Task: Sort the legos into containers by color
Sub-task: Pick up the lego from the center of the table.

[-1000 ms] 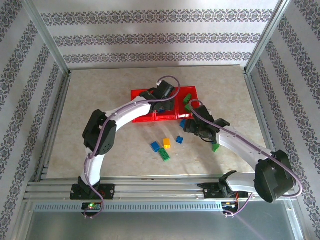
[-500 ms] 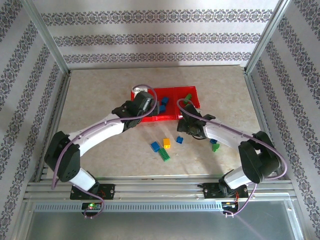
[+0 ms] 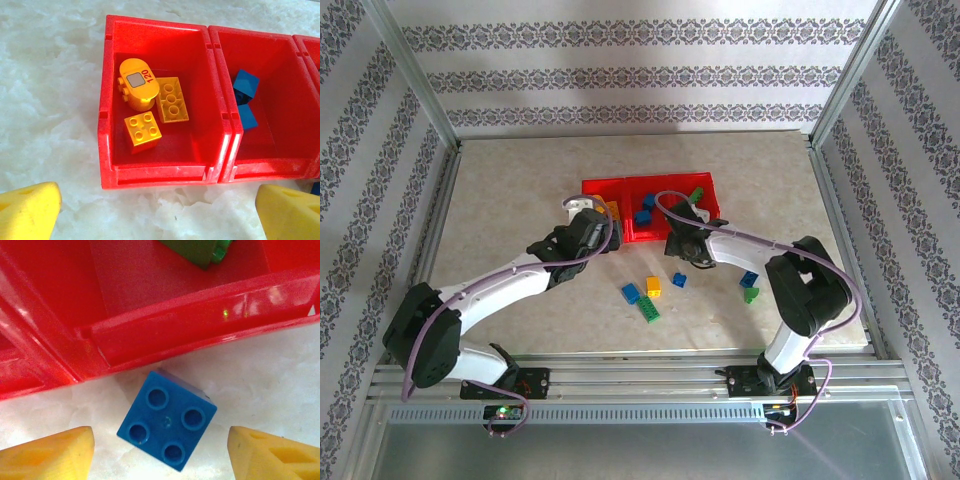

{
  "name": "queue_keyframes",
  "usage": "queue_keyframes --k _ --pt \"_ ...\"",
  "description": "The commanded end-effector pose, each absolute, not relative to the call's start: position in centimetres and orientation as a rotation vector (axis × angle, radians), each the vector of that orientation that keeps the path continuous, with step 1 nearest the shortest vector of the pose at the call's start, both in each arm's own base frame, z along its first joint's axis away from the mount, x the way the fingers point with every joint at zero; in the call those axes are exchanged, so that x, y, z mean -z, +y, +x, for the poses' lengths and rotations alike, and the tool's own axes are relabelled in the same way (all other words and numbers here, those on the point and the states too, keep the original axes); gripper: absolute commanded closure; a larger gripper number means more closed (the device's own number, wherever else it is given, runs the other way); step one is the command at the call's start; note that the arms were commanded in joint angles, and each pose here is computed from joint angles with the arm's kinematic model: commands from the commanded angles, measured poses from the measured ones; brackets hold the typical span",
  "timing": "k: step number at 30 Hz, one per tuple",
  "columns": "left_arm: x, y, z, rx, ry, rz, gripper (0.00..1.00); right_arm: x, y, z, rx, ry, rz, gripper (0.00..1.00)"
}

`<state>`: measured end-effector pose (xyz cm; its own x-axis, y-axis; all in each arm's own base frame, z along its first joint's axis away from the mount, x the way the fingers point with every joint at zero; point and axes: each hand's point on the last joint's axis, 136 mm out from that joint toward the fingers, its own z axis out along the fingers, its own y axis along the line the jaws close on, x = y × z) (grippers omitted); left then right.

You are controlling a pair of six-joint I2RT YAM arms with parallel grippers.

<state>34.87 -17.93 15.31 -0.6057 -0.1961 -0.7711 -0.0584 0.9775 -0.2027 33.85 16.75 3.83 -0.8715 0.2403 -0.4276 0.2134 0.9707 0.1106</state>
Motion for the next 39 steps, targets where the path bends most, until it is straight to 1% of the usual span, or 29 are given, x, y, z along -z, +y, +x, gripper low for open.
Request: queue_keyframes --k 1,8,15,20,26,39 --pt "-16.2 -17.4 35.4 0.223 2.169 -0.237 0.01 -4.2 16.4 35.5 -0.07 2.625 0.358 0.3" --pt "-15.7 -17.4 35.3 0.238 2.174 -0.251 0.0 -3.6 16.0 36.2 -0.065 2.615 0.381 0.33" --pt "-15.5 -17.0 35.2 0.223 2.184 -0.254 0.0 -3.1 14.9 36.1 -0.054 2.623 0.404 0.43" --pt "-15.3 -16.9 35.1 0.222 2.189 -0.259 0.0 -2.8 14.3 35.3 -0.048 2.633 0.412 0.48" --pt "-15.2 -16.9 35.2 0.225 2.194 -0.262 0.0 -2.5 13.6 34.4 -0.038 2.645 0.416 0.57" --pt "-15.1 -16.5 35.0 0.211 2.197 -0.266 0.0 -5.2 13.1 33.6 -0.017 2.602 0.352 0.69"
